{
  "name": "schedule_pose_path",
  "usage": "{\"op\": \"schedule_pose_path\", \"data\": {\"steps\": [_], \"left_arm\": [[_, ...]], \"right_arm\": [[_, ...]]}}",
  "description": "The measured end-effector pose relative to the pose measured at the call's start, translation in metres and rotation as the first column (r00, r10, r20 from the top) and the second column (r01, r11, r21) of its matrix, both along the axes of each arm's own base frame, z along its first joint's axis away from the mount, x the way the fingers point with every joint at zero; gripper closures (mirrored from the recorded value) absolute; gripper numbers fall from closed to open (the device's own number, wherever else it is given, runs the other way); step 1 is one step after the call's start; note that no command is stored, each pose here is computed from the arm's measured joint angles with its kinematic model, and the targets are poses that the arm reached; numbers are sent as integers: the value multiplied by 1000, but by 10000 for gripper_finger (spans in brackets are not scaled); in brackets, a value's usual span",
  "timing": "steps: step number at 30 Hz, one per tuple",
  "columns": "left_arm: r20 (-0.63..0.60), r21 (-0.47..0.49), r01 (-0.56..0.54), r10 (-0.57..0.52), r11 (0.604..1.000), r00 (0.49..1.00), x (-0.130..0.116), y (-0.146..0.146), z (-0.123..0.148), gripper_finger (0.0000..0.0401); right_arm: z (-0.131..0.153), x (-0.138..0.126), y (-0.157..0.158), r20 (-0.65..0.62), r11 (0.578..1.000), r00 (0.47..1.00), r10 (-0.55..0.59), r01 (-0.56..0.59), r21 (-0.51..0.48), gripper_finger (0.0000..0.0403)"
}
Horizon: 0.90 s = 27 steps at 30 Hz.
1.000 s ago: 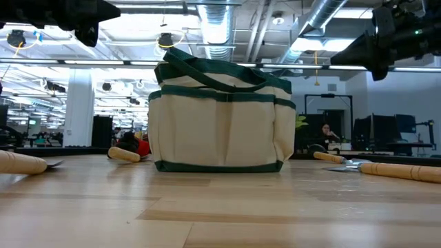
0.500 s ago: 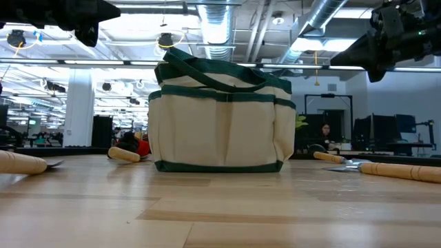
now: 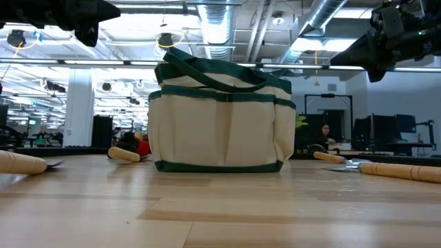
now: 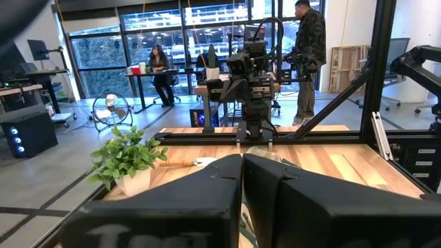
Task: Pick & Place Garden tools in Gardening bag
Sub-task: Put the brown trowel into the gardening bag
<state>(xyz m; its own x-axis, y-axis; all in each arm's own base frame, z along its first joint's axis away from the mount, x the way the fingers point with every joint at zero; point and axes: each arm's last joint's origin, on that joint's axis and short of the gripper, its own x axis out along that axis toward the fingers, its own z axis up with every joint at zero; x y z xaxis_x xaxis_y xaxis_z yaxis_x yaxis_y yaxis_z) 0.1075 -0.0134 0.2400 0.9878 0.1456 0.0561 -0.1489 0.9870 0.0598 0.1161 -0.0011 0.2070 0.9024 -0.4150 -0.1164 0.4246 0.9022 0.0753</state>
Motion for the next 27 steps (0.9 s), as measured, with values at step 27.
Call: {"op": "schedule_pose_path", "data": {"steps": [27], "left_arm": [[7,-11,1,-1,1000,1000,0,0,1,399]], "right_arm": [[0,0,0,1,1000,1000,-2,2,2,403]]}}
